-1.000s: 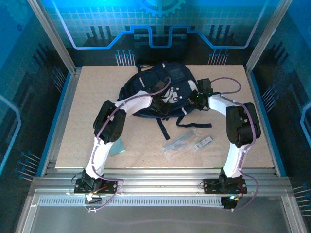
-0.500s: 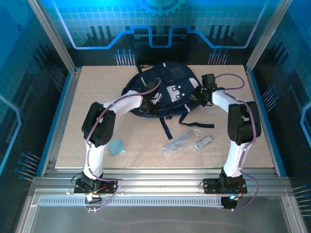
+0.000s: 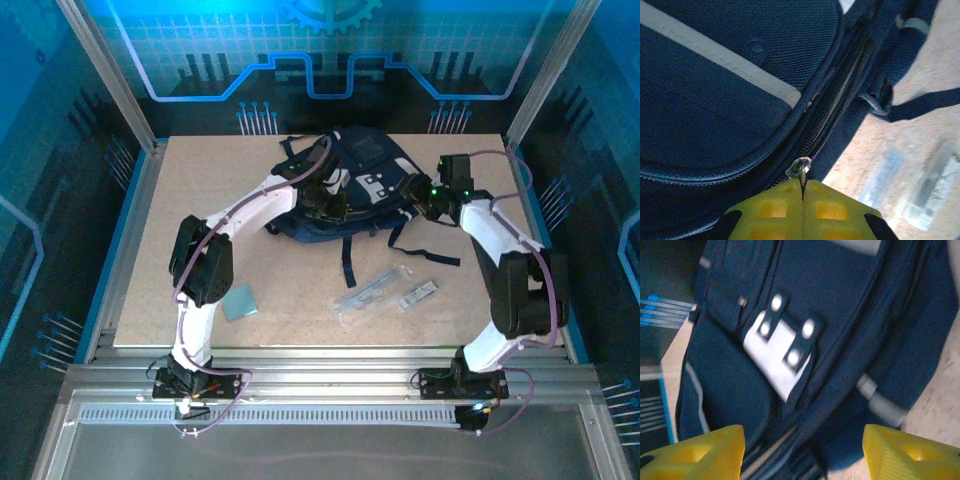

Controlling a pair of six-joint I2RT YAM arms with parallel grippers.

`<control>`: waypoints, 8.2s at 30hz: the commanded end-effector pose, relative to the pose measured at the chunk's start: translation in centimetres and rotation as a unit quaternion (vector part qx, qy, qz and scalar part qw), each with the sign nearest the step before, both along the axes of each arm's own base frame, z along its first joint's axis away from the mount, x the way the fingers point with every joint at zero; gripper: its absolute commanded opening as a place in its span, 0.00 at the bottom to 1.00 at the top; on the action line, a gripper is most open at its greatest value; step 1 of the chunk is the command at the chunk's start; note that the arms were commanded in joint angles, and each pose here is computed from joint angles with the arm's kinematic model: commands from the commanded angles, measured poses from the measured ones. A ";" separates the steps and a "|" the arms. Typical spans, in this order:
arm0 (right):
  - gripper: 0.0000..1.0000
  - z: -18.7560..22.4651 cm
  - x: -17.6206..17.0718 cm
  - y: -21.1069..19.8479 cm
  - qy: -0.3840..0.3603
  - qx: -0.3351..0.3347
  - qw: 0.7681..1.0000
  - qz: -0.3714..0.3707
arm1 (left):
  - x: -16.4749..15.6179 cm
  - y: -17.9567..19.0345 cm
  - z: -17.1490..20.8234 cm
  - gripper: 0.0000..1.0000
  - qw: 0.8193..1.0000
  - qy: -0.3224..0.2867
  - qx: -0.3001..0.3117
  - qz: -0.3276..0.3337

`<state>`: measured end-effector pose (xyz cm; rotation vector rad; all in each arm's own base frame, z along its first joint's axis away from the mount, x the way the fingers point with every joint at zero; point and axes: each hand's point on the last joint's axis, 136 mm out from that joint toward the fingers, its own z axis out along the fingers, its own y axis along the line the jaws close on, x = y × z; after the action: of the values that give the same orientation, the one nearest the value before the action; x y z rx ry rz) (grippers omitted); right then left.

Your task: Pack the student bag

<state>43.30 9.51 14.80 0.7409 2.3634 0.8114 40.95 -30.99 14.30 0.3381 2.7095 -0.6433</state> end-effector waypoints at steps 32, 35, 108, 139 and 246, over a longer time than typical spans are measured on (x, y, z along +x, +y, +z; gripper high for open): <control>0.00 -4.2 0.4 2.7 -0.003 0.038 0.999 0.008 | -2.3 12.7 -2.4 0.00 0.989 0.036 0.122 0.073; 0.00 -4.3 0.7 2.3 0.001 0.018 0.999 0.030 | -1.1 14.6 -2.5 0.00 0.985 0.027 0.137 0.100; 0.48 1.0 2.3 0.3 -0.026 0.005 0.998 0.054 | -4.3 4.6 0.3 0.00 0.999 0.014 -0.021 0.037; 0.00 1.3 -1.1 8.5 -0.034 0.095 0.993 0.062 | -5.4 0.5 -1.9 0.12 0.998 0.018 -0.063 0.021; 0.00 6.5 0.5 8.8 -0.041 0.183 0.980 0.067 | 4.0 -2.2 0.8 0.00 0.966 -0.220 -0.133 -0.029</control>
<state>43.59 18.10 18.38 0.7952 2.2726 1.2810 42.80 -33.92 10.77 0.4573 2.2966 -0.8347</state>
